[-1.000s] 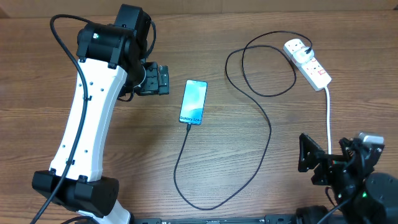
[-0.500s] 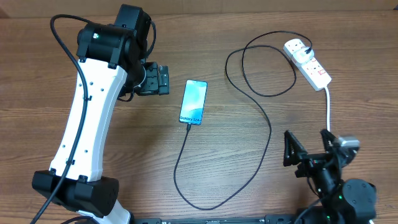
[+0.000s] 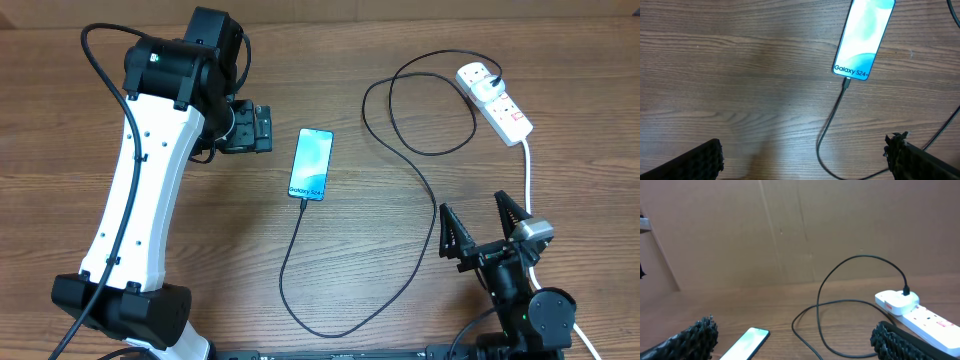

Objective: Plug charger to phone and switch on socket

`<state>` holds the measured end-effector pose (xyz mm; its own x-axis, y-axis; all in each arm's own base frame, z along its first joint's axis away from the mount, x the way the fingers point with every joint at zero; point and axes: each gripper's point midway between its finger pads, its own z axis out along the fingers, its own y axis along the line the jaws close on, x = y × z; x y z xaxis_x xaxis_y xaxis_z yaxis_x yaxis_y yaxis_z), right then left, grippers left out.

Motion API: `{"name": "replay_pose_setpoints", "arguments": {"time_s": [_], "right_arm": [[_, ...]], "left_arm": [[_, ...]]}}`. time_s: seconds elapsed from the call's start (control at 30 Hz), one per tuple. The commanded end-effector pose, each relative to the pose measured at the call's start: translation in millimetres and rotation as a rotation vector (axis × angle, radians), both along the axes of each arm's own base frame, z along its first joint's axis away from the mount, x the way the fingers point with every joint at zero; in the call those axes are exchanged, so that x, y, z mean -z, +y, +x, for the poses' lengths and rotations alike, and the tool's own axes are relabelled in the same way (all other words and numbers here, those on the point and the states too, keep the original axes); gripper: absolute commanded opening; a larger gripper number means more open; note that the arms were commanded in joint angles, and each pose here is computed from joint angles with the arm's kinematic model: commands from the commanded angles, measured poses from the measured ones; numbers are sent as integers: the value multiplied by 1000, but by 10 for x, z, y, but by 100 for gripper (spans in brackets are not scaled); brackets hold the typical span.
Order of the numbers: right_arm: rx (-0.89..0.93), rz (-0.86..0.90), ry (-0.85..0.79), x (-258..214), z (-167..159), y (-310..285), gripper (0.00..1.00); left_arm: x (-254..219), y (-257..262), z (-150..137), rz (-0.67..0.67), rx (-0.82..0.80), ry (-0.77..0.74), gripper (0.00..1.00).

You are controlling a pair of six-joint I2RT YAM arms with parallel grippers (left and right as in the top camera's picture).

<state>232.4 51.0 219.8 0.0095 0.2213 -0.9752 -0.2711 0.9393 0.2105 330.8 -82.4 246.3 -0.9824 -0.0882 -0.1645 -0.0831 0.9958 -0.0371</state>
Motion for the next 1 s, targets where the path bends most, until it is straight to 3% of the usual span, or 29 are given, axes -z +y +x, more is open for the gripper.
{"name": "replay_pose_setpoints", "arguments": {"time_s": [0.0,0.23,0.53,0.97], "right_arm": [[-17,-6,-24,24,3,33,100],[-13,-25,-63,136,51,35,100],[9,-159,34,459,81,1,100],[142,-189,61,510,124,-230,100]], "left_arm": [[-60,40,-17,2,-20,-21,100],[-60,40,-17,2,-20,-21,99],[-60,40,-17,2,-20,-21,100],[-60,40,-17,2,-20,-21,100]]}}
